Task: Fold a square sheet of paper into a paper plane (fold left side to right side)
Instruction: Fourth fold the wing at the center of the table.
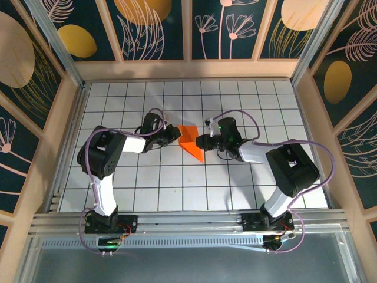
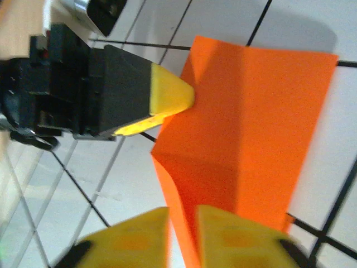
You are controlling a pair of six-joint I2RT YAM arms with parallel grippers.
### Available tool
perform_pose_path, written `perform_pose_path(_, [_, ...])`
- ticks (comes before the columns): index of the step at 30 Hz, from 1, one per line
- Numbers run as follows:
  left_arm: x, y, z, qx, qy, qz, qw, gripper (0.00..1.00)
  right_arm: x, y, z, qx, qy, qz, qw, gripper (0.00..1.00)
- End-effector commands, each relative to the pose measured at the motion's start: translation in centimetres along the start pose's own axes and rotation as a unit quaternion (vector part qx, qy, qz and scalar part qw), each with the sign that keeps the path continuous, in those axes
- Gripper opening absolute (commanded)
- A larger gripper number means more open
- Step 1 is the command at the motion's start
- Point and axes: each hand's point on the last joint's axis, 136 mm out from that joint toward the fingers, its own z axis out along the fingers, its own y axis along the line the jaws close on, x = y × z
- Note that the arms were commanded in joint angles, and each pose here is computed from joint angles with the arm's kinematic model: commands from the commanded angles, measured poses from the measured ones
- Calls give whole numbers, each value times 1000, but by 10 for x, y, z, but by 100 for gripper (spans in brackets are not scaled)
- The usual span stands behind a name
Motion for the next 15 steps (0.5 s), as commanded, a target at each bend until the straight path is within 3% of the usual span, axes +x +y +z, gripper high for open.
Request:
perform_pose_path(1, [0,-9,-9,14,-6,1,1000,7,-13,-6,-13,42,-12,-5,999,38])
perform_pose_path(5, [5,-15,-18,21,-8,-3,1000,5,-21,-15,-29,119,-6,-20,993,46])
perform_pose_path(11, [12,-25,-24,27,-10,-5,1000,6,-7,5,-38,228,38,-86,969,46])
perform_pose_path(15, [16,-29,-26,21,-13,-1,1000,6,18,19,-29,261,69,-105,957,46])
